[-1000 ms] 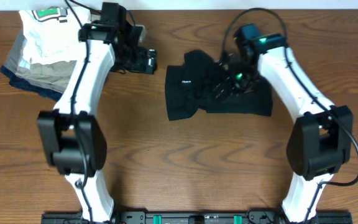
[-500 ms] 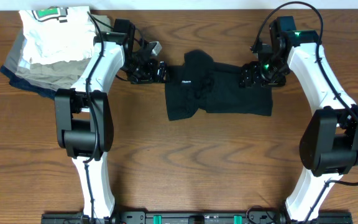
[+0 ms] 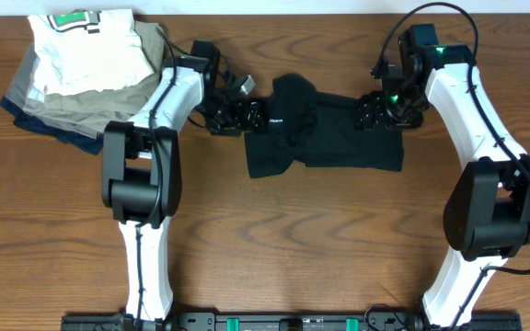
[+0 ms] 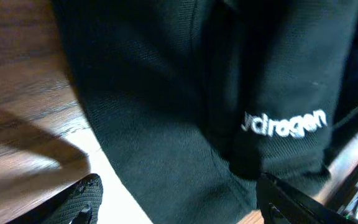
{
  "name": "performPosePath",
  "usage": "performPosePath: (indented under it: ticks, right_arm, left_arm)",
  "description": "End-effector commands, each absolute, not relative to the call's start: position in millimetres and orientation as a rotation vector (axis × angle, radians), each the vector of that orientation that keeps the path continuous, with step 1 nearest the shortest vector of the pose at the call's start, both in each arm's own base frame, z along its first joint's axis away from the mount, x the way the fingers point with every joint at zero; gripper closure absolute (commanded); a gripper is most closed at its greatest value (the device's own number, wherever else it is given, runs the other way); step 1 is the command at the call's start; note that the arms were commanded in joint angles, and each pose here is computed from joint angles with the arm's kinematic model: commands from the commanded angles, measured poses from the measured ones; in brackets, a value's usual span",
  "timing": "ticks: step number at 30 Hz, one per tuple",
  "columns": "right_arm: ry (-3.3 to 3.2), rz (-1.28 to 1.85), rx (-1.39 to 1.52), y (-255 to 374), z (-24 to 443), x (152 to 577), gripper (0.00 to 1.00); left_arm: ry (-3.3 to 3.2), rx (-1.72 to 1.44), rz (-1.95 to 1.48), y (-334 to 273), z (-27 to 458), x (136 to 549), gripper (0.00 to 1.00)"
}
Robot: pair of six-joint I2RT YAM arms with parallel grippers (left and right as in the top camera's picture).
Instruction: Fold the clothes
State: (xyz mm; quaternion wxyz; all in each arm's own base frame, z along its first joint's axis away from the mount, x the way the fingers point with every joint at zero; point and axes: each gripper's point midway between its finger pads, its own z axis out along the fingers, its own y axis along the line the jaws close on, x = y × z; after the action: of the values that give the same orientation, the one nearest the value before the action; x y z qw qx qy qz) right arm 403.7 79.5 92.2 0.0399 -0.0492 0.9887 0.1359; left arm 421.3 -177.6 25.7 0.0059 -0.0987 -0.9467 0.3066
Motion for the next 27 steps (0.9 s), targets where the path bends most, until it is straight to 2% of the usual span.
performPosePath:
  ticks: [1,10,12,16,23,24,27]
  right_arm:
    - [3.001,0.413,-0.130,76,106,406,0.26]
    - [3.007,0.413,-0.130,75,106,405,0.27]
    - [3.007,0.413,-0.130,75,106,405,0.27]
    - [3.007,0.413,-0.130,75,106,405,0.27]
    - [3.008,0.413,-0.129,75,106,405,0.26]
    - [3.008,0.413,-0.129,75,106,405,0.26]
    - [3.008,0.413,-0.129,75,106,405,0.26]
  left_arm:
    - [-2.943,-0.084,0.882,-170,11,422,0.20]
    - [-2.956,0.073,0.893,-177,11,433,0.20]
    - [-2.951,0.063,0.890,-181,10,431,0.23]
    - [-2.926,0.025,0.875,-196,7,419,0.45]
    - [-2.915,-0.007,0.866,-204,2,411,0.64]
    - [-2.916,-0.003,0.866,-203,2,412,0.69]
    - [-2.919,0.018,0.867,-197,2,414,0.94]
